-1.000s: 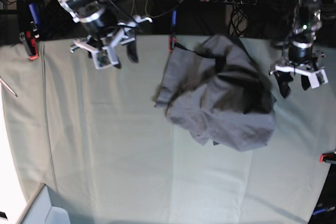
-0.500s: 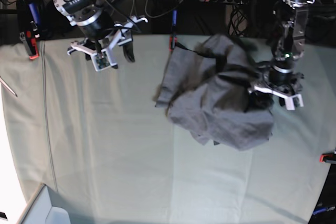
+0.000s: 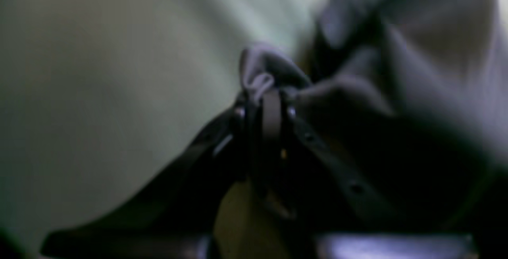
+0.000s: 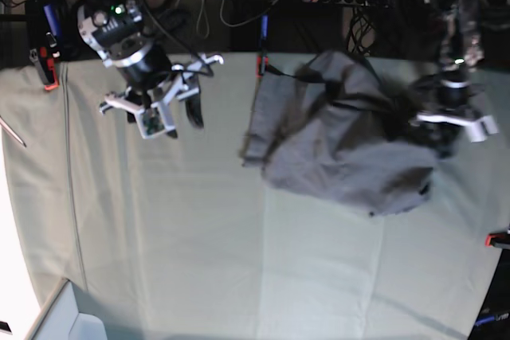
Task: Layout the t-shirt on the table in an organized manner, then fold the t-shirt properly
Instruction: 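Lift the shirt with the left gripper while the right gripper grasps another edge, then drag the held shirt with the left gripper across the table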
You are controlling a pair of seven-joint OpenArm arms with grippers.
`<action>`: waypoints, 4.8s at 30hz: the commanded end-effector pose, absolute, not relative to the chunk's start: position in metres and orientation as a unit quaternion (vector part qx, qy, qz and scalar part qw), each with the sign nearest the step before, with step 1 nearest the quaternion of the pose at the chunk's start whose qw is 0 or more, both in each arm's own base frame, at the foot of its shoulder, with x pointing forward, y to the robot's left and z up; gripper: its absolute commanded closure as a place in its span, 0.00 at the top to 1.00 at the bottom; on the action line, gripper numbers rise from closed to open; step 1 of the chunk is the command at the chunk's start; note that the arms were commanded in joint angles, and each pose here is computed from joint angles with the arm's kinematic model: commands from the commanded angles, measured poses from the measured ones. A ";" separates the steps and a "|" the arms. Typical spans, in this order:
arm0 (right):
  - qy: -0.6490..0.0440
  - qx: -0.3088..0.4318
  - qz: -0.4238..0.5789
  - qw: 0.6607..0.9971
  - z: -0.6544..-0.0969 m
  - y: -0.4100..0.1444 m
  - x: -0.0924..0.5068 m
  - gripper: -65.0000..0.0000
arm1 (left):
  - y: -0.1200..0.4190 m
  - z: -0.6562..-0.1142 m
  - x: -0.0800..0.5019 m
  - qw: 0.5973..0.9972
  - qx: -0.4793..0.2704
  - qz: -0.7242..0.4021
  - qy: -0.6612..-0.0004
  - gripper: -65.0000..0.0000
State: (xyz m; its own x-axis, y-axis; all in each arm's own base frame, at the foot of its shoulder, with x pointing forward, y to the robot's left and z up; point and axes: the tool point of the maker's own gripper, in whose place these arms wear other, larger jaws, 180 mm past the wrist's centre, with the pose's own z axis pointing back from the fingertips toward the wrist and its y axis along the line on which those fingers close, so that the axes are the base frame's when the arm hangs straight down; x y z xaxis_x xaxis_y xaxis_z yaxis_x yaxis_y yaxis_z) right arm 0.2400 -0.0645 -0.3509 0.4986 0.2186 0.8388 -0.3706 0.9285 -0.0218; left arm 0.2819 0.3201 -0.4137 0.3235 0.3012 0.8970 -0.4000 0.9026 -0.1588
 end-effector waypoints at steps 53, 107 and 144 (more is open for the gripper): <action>-0.611 -0.031 0.098 0.785 -0.252 -0.168 0.395 0.00 | 0.252 -0.353 0.302 0.775 -0.021 0.161 -0.611 0.00; -0.579 -0.172 -0.032 0.796 -0.250 -0.350 0.375 0.00 | 0.103 -0.427 0.377 0.847 -0.163 0.158 -0.482 0.49; -0.598 -0.105 0.072 0.791 -0.244 -0.268 0.389 0.00 | 0.166 -0.156 0.506 0.665 -0.131 0.071 -0.732 0.00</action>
